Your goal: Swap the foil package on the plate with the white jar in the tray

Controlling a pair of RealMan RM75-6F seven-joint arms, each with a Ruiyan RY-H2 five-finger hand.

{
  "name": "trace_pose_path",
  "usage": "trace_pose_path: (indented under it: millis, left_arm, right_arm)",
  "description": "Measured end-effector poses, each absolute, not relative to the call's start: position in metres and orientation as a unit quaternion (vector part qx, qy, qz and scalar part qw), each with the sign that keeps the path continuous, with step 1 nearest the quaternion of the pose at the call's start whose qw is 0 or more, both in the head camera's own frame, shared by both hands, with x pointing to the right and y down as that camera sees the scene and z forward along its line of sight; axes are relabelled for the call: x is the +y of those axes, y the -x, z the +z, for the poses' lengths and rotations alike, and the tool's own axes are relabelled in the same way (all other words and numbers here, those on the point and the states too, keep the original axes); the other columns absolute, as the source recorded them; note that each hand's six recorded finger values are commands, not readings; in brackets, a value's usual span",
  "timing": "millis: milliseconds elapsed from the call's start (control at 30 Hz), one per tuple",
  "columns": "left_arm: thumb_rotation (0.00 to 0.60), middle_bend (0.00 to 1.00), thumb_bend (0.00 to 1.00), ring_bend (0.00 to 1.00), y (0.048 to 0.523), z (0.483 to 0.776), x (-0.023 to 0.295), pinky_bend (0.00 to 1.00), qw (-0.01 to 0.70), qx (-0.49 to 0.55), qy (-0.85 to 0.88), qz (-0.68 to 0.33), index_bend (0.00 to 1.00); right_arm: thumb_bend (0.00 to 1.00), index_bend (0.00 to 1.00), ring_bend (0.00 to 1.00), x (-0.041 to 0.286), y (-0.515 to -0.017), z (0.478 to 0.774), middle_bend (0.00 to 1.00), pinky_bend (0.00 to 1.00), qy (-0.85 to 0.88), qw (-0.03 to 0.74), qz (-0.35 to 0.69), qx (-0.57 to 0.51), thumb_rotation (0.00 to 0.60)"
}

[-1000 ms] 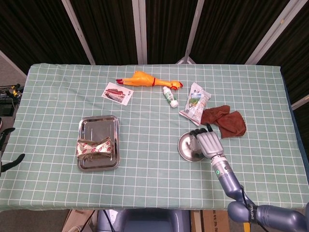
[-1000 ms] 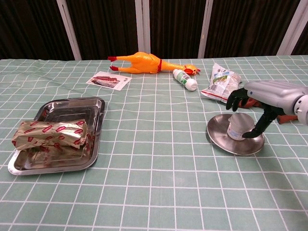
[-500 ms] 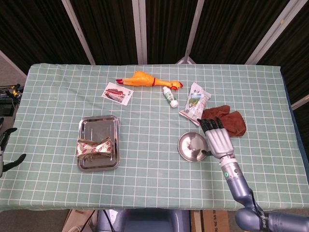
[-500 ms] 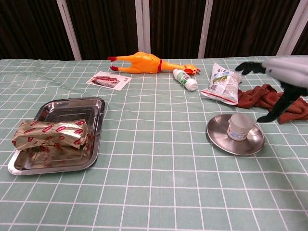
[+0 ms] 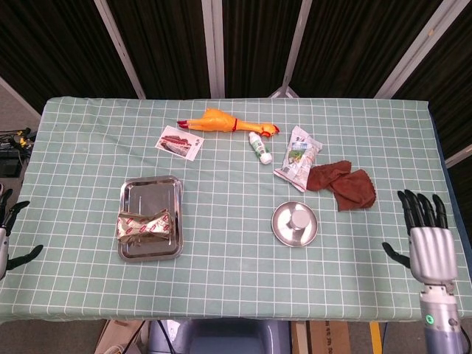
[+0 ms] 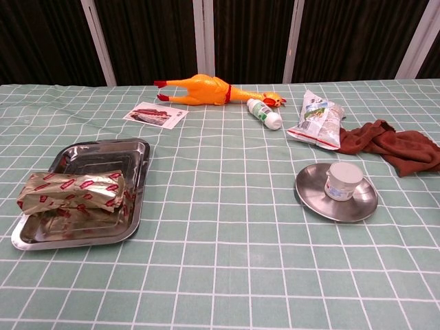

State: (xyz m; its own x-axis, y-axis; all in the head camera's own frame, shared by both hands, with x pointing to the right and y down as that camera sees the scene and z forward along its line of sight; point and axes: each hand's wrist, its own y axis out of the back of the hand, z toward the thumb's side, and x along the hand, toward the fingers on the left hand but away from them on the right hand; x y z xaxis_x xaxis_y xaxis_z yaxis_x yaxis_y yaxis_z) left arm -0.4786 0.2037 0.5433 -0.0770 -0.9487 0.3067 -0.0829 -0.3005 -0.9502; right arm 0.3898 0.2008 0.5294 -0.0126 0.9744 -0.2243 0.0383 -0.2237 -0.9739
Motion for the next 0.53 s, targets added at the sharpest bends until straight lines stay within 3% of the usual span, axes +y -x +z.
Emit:
trace_pose_path:
  millis: [133,533]
  left_arm:
    - [0.600,0.00,0.22,0.00,0.475,0.542,0.205,0.09,0.380,0.454,0.572,-0.568,0.18]
    - [0.600,0.00,0.21,0.00,0.472,0.546,0.206,0.09,0.379,0.449,0.585,-0.558,0.16]
  right_arm:
    - [0.05,0.10,0.11,0.233,-0.402,0.526,0.13,0.00,0.557,0.433,0.559,-0.436,0.600]
    - [0.05,0.10,0.10,0.245,-0.400,0.533,0.12,0.00,0.564,0.447,0.558,-0.413,0.600]
